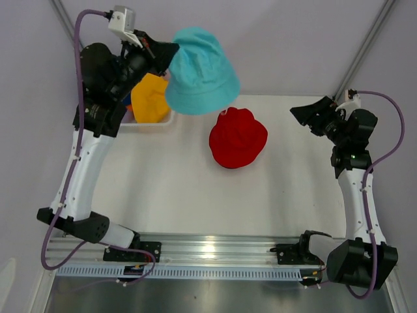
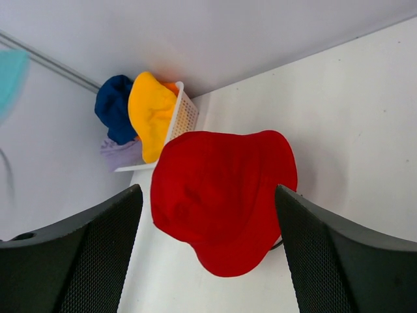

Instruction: Stack the hats

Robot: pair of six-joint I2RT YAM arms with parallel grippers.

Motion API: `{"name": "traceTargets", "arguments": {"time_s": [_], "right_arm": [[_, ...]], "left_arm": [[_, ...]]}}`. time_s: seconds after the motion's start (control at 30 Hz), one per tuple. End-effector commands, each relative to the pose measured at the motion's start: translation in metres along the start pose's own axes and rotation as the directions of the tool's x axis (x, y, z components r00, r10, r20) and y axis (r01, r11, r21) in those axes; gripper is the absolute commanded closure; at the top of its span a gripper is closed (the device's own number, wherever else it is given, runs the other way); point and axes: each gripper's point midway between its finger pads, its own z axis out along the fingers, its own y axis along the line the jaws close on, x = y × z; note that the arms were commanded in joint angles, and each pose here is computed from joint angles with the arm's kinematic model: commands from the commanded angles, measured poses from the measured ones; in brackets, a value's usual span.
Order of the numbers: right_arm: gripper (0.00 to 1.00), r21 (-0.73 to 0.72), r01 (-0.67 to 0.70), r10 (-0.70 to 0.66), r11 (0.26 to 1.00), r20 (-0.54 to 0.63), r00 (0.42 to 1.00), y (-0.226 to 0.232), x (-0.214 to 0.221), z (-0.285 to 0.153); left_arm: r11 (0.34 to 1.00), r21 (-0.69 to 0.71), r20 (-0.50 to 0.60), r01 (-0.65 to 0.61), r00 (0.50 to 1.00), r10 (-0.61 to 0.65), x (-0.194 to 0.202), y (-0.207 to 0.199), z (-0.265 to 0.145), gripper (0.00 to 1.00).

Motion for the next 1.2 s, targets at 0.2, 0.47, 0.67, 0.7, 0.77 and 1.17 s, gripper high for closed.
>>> {"name": "traceTargets", "arguments": {"time_s": [0.2, 0.47, 0.67, 0.7, 0.77, 1.17], "right_arm": [[0.11, -0.052, -0.115, 0.118, 0.992, 0.062, 0.991, 0.041, -0.014, -0.028], [0.09, -0.076, -0.184, 0.19, 0.98, 0.077, 0.979, 0.037, 0.006, -0.04], [0.09, -0.053, -0.179, 0.183, 0.982, 0.064, 0.981, 0.029, 0.012, -0.038], [0.09, -0.043, -0.185, 0.187, 0.982, 0.056, 0.981, 0.025, 0.015, -0.036], [0.09, -0.04, -0.196, 0.198, 0.98, 0.051, 0.979, 0.022, 0.019, -0.034], [0.1, -0.019, -0.203, 0.201, 0.979, -0.047, 0.978, 0.004, 0.063, 0.002]], "left_arm": [[0.956, 0.25, -0.184, 0.154, 0.977, -0.109, 0.094, -0.081, 0.032, 0.99], [0.926, 0.281, -0.263, 0.253, 0.948, -0.179, 0.15, -0.097, 0.047, 0.99], [0.967, 0.219, -0.319, 0.129, 0.946, -0.054, 0.205, -0.081, 0.055, 0.99], [0.97, 0.211, -0.35, 0.117, 0.936, -0.037, 0.224, -0.076, 0.051, 0.99], [0.969, 0.222, -0.349, 0.108, 0.937, -0.025, 0.228, -0.075, 0.048, 0.99], [0.993, 0.106, -0.489, 0.05, 0.872, 0.008, 0.303, -0.038, 0.026, 0.88]]}}
